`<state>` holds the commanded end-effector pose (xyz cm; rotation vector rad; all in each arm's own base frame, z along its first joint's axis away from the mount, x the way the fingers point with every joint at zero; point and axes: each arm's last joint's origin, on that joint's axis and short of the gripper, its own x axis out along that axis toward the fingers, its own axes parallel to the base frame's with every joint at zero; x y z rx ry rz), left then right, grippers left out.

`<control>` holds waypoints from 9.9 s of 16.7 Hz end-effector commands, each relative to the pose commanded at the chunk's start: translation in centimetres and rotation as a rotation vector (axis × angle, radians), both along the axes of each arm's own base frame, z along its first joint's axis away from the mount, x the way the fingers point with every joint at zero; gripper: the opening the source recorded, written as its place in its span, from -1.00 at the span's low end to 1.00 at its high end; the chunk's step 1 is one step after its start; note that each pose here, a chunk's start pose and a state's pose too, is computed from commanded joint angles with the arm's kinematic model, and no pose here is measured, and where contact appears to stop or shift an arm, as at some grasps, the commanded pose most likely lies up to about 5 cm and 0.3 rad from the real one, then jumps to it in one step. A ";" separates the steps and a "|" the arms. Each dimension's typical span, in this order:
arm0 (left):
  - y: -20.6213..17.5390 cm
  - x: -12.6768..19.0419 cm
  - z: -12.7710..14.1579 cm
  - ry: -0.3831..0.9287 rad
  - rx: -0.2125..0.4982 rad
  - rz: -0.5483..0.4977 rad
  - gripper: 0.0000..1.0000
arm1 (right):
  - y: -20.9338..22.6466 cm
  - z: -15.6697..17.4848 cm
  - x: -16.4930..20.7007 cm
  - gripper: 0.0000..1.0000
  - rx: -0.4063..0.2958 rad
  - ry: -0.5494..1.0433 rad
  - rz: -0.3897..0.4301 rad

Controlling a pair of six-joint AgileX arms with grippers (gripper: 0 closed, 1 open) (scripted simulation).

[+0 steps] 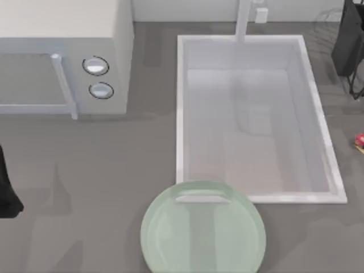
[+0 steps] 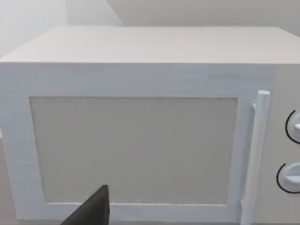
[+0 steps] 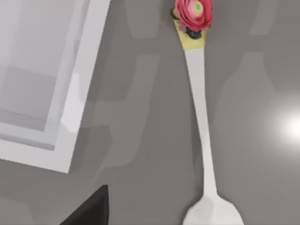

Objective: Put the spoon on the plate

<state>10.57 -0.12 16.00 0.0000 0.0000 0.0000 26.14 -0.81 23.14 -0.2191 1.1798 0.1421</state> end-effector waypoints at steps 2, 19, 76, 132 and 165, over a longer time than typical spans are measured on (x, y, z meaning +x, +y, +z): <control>0.0 0.0 0.0 0.000 0.000 0.000 1.00 | -0.2 -0.8 2.7 1.00 -0.006 0.126 0.027; 0.0 0.0 0.0 0.000 0.000 0.000 1.00 | -0.7 -6.0 9.0 1.00 -0.008 0.385 0.091; 0.0 0.0 0.0 0.000 0.000 0.000 1.00 | 4.9 -2.2 9.4 -1.00 0.008 0.365 0.037; 0.0 0.0 0.0 0.000 0.000 0.000 1.00 | 29.5 -7.8 -4.4 -1.00 0.153 0.308 -1.917; 0.0 0.0 0.0 0.000 0.000 0.000 1.00 | 31.1 -9.3 -3.7 1.00 0.336 0.229 -1.831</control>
